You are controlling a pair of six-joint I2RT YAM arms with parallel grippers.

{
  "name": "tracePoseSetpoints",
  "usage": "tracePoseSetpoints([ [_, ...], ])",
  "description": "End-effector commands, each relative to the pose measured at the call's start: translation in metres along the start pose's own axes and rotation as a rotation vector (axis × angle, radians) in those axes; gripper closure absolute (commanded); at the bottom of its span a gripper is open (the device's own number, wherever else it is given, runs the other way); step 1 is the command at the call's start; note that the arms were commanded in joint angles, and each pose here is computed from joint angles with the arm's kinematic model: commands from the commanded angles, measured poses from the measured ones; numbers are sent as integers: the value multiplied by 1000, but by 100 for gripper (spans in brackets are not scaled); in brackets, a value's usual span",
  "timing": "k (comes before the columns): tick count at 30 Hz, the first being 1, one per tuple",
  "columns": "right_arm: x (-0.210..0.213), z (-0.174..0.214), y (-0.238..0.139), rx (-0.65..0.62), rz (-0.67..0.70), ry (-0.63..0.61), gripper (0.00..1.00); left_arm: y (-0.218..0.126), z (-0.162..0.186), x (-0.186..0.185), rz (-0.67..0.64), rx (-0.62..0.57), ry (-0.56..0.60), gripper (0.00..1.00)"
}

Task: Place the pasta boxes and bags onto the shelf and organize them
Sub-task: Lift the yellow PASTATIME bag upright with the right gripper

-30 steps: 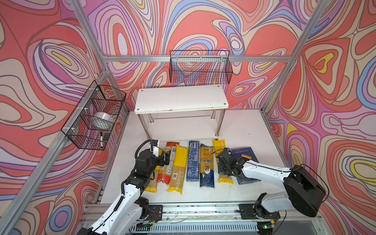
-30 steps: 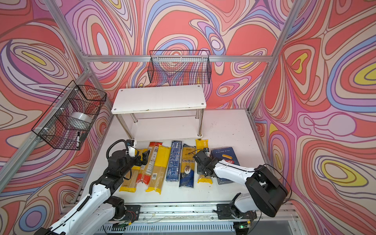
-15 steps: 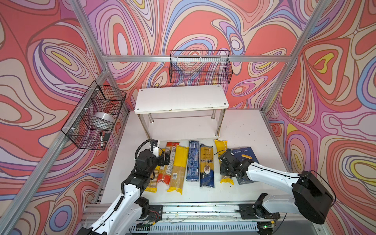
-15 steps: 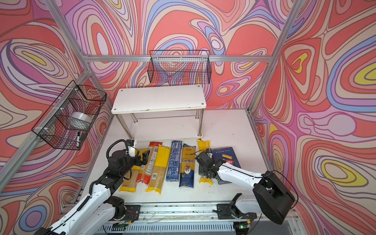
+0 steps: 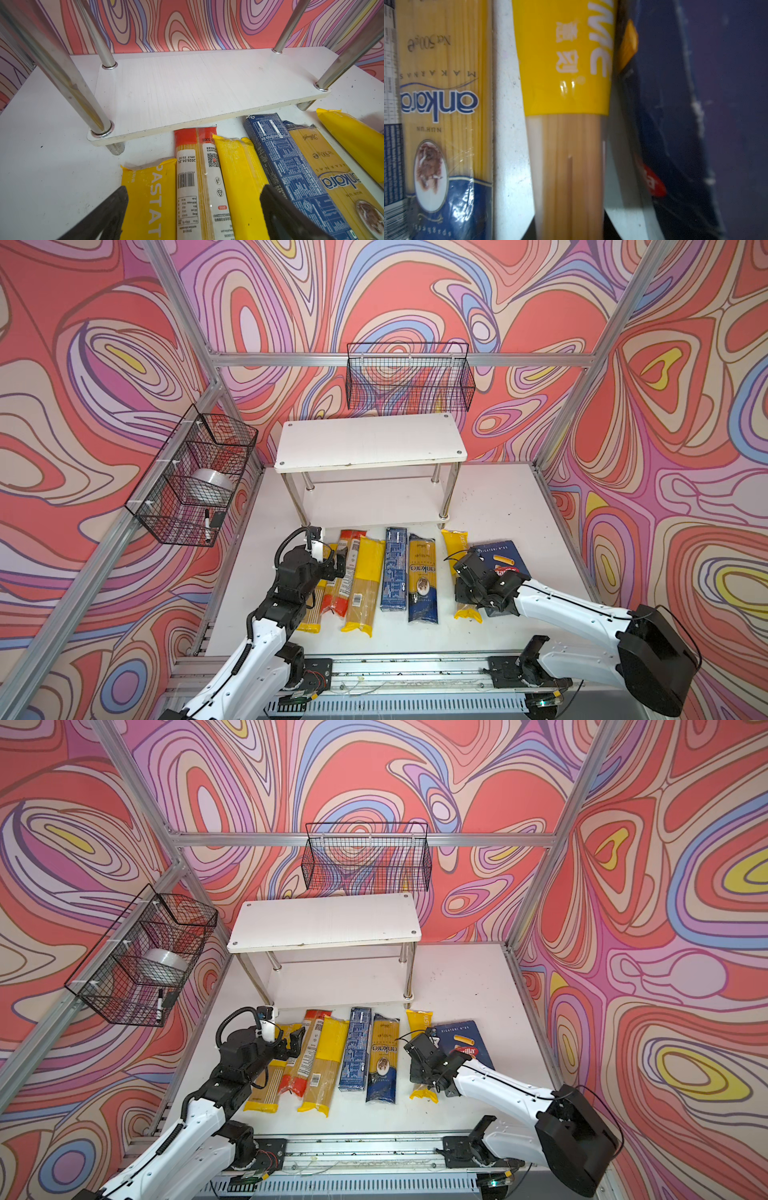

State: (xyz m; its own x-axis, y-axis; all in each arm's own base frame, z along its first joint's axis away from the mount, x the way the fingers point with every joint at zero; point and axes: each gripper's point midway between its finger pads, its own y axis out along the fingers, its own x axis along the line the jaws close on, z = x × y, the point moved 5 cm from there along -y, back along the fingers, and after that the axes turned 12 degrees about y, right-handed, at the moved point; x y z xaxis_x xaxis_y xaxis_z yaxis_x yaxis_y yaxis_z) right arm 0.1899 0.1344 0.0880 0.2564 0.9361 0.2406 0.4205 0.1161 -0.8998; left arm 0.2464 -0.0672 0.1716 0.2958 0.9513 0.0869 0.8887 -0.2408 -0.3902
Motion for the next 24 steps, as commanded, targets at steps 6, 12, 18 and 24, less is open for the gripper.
tracePoseSetpoints([
  [6, 12, -22, -30, -110, -83, 16, 100, 2, -5, -1, 9, -13, 6, 0],
  [12, 18, -31, -57, -169, -180, 29, 100, 1, -4, 0, 5, -13, 4, 0],
  [18, 17, -36, -80, -191, -208, 35, 100, 1, -5, -1, 7, -14, 4, 0],
  [24, 12, -41, -104, -218, -218, 29, 100, 1, -4, -1, 8, -13, 5, 0],
])
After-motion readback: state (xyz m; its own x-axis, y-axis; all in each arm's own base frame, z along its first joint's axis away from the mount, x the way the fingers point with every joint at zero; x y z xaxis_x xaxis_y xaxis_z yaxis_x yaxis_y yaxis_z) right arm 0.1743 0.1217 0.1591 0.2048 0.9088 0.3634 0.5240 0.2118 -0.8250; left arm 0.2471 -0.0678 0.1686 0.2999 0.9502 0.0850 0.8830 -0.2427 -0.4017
